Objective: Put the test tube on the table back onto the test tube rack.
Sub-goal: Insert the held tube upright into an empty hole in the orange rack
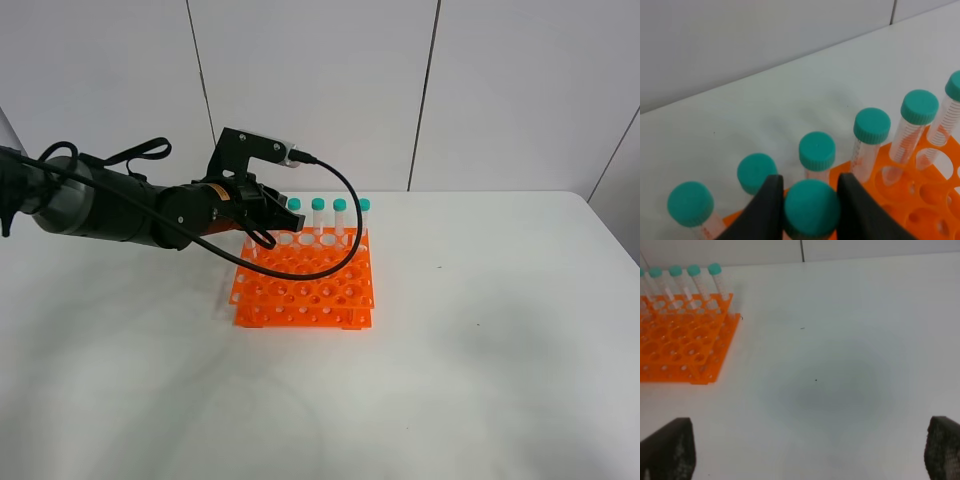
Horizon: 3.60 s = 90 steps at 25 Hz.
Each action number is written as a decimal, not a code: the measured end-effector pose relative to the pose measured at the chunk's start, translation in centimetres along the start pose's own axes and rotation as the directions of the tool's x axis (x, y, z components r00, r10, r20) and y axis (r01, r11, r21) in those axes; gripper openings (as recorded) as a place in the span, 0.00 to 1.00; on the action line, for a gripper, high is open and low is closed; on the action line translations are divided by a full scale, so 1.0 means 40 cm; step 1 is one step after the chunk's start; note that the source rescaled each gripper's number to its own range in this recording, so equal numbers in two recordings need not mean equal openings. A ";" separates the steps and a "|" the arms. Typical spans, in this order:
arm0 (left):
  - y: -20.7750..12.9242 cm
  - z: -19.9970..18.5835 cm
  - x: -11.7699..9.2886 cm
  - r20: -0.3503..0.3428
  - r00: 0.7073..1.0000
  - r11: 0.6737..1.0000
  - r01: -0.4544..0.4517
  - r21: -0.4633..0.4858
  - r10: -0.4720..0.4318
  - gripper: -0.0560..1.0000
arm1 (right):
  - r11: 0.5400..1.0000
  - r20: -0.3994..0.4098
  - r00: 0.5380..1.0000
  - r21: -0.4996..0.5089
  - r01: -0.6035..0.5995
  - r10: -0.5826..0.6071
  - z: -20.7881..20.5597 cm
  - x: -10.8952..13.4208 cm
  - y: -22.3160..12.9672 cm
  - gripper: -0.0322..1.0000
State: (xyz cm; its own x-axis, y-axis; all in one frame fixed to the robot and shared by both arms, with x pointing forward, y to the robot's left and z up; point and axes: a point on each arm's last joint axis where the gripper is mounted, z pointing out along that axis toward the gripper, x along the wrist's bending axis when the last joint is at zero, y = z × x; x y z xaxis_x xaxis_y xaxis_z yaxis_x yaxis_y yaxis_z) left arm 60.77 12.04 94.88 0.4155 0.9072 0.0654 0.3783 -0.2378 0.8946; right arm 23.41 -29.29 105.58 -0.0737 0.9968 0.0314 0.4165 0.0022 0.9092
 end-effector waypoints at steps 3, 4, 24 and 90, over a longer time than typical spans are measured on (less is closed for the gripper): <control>-0.002 0.000 0.000 0.001 1.000 1.000 0.000 0.004 0.000 0.05 | 1.000 0.000 1.000 0.000 0.000 0.000 0.000 0.000 0.000 1.00; -0.002 0.000 0.000 0.001 1.000 1.000 0.000 0.006 0.000 0.05 | 1.000 0.000 1.000 0.000 0.000 0.000 0.000 0.000 0.000 1.00; -0.048 0.026 -0.004 0.004 1.000 0.998 0.008 0.059 -0.008 0.05 | 1.000 0.000 1.000 0.000 0.000 0.000 0.000 0.000 0.000 1.00; -0.066 0.043 -0.002 -0.013 0.999 0.998 0.031 0.057 -0.030 0.05 | 1.000 0.000 1.000 0.000 0.000 0.000 0.000 0.000 0.000 1.00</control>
State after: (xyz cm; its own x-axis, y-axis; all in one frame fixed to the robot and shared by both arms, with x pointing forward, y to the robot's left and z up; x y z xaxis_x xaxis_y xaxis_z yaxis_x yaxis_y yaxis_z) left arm 61.15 11.99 91.76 0.3929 0.9185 0.0446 0.4373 -0.2293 0.8696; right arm 23.41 -29.29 105.58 -0.0737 0.9968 0.0314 0.4165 0.0022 0.9092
